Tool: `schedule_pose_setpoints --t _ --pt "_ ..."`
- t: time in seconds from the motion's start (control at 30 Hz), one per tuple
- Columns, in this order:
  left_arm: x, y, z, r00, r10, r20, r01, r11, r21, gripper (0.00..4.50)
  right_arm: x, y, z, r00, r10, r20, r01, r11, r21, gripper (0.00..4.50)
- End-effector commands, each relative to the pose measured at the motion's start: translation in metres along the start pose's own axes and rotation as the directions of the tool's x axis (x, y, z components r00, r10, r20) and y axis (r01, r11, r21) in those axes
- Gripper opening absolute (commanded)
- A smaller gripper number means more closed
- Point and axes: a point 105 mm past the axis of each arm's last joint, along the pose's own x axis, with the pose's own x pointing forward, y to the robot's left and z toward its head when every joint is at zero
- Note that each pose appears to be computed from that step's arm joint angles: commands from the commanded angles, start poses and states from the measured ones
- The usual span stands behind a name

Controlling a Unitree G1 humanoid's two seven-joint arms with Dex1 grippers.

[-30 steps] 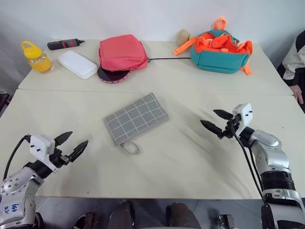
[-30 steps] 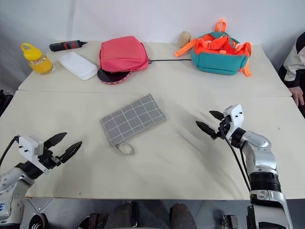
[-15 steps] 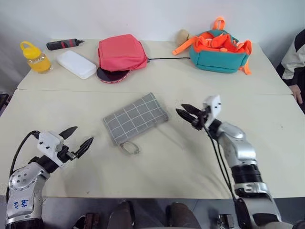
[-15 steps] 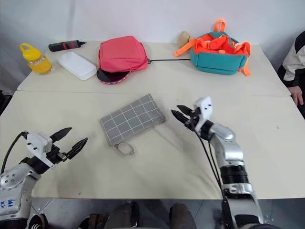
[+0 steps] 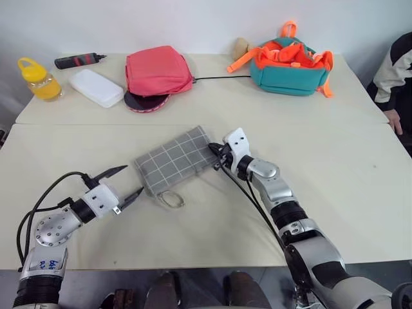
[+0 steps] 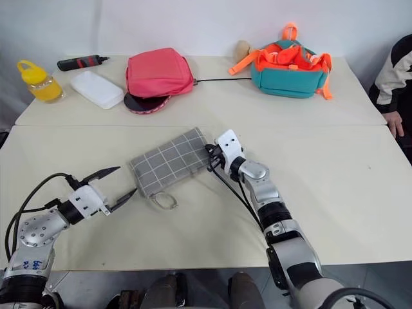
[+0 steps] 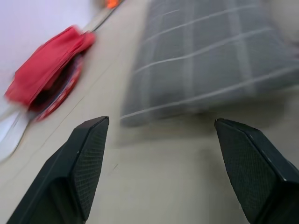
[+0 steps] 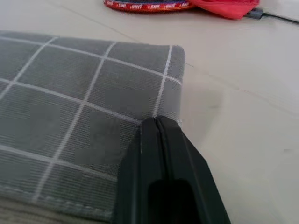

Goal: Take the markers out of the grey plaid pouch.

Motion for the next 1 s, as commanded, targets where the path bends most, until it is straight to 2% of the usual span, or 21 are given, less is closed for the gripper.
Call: schedule_pose_setpoints --t 0.03,0.2,0.47,0.57,0.9,1.0 --pt "0.007 -0.009 0.008 0.997 -0.069 0.033 0.065 0.99 0.128 3.83 -0.003 0.0 -0.013 0.999 -0.004 -0.045 0.003 1.0 -0.01 0.03" --pt "0.021 -0.005 0.003 0.998 -0.056 0.028 0.05 0.981 0.19 3.83 -0.008 -0.004 -0.014 0.999 -0.011 -0.041 0.011 1.0 0.004 0.03" --pt "0.029 -0.009 -0.008 0.998 -0.064 0.016 0.06 0.982 0.179 3.83 -0.012 -0.011 -0.011 0.999 -0.036 -0.033 0.037 0.999 0.018 0.03" --pt "0.035 -0.017 -0.003 0.995 -0.089 0.044 0.08 0.981 0.178 3.18 -0.013 -0.01 -0.013 0.999 -0.04 -0.032 0.041 0.998 0.042 0.0" --pt "0.04 -0.022 0.0 0.993 -0.099 0.067 0.084 0.976 0.199 0.07 -0.013 -0.005 -0.012 0.999 -0.018 -0.029 0.019 0.999 0.041 0.0" --pt "0.039 -0.023 0.0 0.992 -0.108 0.067 0.092 0.976 0.199 0.03 -0.014 -0.002 -0.014 1.0 -0.008 -0.03 0.01 0.999 0.044 0.0"
